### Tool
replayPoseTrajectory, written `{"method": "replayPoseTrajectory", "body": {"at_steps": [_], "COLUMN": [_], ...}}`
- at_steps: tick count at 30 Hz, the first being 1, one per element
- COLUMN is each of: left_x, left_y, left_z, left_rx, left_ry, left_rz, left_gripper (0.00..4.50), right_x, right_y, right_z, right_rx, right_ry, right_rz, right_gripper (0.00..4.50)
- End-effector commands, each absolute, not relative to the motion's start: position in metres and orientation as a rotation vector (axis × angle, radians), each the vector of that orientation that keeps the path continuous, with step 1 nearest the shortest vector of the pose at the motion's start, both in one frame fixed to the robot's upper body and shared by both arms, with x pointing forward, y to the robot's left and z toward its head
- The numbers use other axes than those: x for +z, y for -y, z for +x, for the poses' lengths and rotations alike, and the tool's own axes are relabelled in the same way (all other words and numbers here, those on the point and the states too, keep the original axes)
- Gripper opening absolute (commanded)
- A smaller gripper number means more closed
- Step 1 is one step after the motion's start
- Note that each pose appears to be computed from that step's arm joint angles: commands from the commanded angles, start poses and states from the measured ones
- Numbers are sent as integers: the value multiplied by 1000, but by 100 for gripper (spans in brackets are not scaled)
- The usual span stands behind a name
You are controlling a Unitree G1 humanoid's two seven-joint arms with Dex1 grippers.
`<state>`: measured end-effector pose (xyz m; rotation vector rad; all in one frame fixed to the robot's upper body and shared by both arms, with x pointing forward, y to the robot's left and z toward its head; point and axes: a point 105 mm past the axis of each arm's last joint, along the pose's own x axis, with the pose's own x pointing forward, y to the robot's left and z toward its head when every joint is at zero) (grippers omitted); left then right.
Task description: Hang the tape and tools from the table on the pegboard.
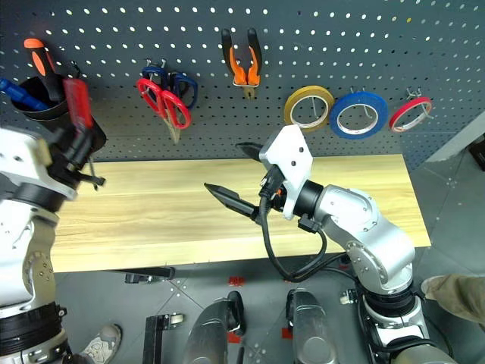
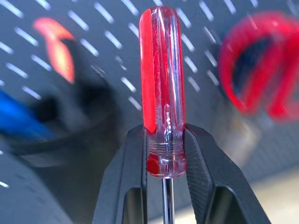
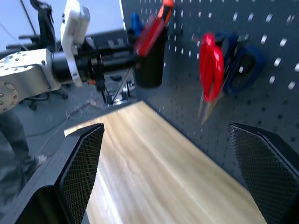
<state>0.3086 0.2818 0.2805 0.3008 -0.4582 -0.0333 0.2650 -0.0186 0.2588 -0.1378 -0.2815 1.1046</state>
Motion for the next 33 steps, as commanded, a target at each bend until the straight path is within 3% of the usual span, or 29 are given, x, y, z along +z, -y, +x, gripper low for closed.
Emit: {"method": "replayPoseTrajectory", "body": {"at_steps": [1, 7, 12, 21, 32, 33], "left_x": [338, 393, 408, 397, 352, 351], "left_y": [-282, -286, -288, -313, -347, -348], "left_z": [293, 301, 309, 305, 326, 327], "left_rx": [-1, 6, 16, 140, 244, 247], "left_ry": [638, 779, 825, 810, 720, 729], "left_rz": [306, 295, 340, 436, 386, 366], "left_gripper": [76, 76, 76, 76, 76, 111], "right_x": [275, 279, 289, 293, 296, 296], "right_y": [21, 22, 20, 20, 14, 14], "right_z": [258, 265, 268, 269, 268, 267], "right_rx": [1119, 1066, 1052, 1036, 1070, 1073], "right_ry": [355, 329, 303, 305, 314, 315], "right_rz": [-143, -120, -77, -62, -56, -57], "right_gripper": [450, 450, 450, 450, 450, 450]}}
